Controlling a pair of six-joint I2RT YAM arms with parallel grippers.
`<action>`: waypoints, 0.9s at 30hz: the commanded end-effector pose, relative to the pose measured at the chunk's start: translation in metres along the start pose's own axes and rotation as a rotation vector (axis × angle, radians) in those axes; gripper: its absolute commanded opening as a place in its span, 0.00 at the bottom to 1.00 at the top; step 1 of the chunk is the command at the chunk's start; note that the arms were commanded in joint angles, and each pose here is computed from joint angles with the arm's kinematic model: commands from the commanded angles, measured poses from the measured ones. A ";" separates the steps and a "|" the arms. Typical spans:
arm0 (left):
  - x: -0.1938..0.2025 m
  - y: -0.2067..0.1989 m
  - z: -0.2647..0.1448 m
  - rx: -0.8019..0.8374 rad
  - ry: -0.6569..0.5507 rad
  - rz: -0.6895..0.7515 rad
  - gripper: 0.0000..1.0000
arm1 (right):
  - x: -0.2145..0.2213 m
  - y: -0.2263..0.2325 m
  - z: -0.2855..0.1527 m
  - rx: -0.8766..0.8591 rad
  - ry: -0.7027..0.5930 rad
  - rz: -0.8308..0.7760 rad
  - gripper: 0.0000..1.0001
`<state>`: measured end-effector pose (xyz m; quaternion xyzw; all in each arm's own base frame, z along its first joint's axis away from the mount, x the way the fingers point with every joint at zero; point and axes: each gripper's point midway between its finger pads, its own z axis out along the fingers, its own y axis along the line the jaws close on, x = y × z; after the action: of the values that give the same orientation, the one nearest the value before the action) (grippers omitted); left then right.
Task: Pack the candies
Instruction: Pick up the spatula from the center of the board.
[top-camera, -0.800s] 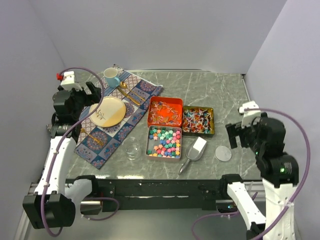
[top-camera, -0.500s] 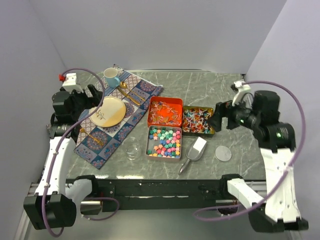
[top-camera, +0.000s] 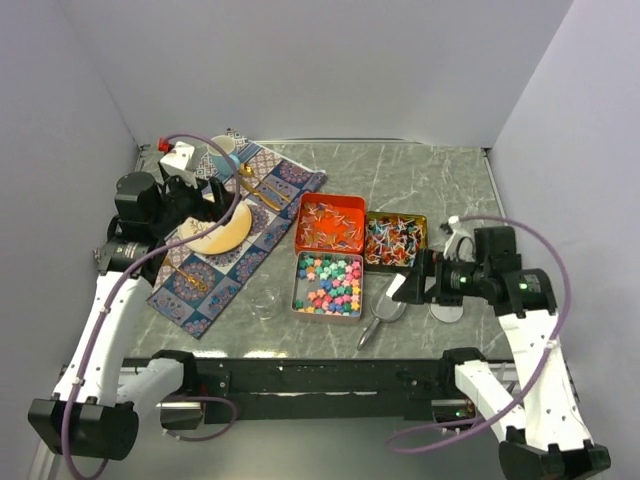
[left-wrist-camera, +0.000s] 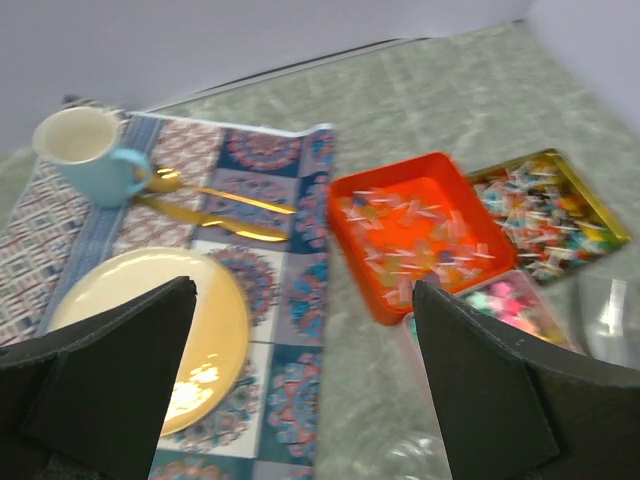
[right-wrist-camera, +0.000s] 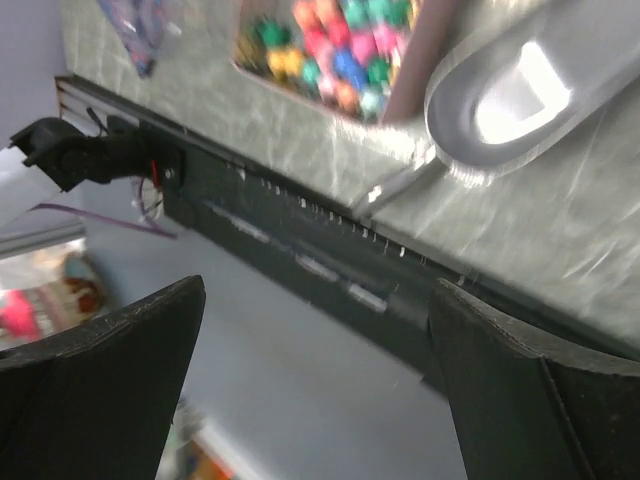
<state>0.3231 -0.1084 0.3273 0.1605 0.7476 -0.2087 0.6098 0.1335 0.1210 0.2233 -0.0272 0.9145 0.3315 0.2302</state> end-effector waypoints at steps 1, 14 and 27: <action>0.002 0.049 0.001 -0.244 -0.020 0.087 0.96 | 0.029 -0.016 0.028 0.009 0.135 0.217 1.00; 0.026 0.127 -0.014 -0.576 0.002 0.029 0.96 | 0.073 -0.012 0.100 0.068 0.412 0.362 1.00; 0.013 0.140 -0.048 -0.655 -0.020 0.016 0.96 | 0.067 -0.048 0.136 0.371 0.368 0.312 0.95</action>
<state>0.3561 0.0324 0.2807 -0.0406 0.7912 0.0370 0.6090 0.1244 0.1729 0.0763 0.0892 0.9736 0.2079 -0.0287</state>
